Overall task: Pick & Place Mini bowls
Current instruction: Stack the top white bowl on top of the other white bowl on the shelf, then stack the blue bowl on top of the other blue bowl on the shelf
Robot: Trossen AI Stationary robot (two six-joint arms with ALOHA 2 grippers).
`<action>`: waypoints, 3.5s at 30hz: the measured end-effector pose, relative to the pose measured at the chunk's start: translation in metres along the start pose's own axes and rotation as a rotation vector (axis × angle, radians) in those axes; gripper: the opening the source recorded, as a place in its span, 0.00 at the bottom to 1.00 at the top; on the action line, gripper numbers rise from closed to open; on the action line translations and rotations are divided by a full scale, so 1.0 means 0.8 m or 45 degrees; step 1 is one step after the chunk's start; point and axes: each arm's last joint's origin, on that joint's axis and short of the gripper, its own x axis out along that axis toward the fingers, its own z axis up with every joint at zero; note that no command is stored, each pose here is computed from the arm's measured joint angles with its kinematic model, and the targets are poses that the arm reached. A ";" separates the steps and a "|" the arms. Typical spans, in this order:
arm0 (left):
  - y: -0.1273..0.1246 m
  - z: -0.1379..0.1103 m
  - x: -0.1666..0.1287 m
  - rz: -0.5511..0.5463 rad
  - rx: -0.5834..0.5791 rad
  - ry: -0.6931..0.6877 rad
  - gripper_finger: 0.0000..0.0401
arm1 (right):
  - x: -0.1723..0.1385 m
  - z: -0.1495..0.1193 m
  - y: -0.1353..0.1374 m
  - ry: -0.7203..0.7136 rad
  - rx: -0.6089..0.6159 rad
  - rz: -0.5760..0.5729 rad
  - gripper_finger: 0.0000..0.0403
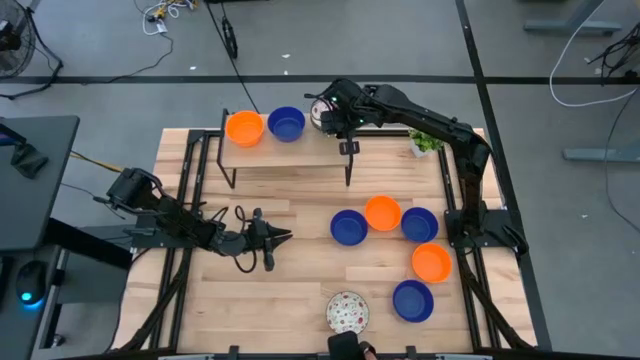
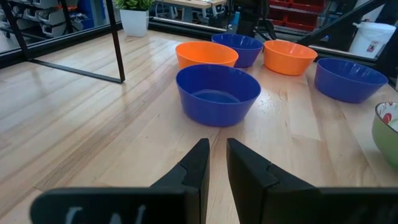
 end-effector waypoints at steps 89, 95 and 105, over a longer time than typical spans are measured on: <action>-0.022 0.131 0.164 -0.610 0.739 0.463 0.47 | -0.065 -0.145 0.389 -0.846 0.685 0.375 0.00; -0.027 0.118 0.209 -0.644 0.864 0.568 0.51 | -0.060 -0.150 0.395 -0.948 0.701 0.348 0.00; -0.029 0.106 0.223 -0.672 0.951 0.639 0.38 | -0.059 -0.151 0.395 -0.952 0.692 0.341 0.02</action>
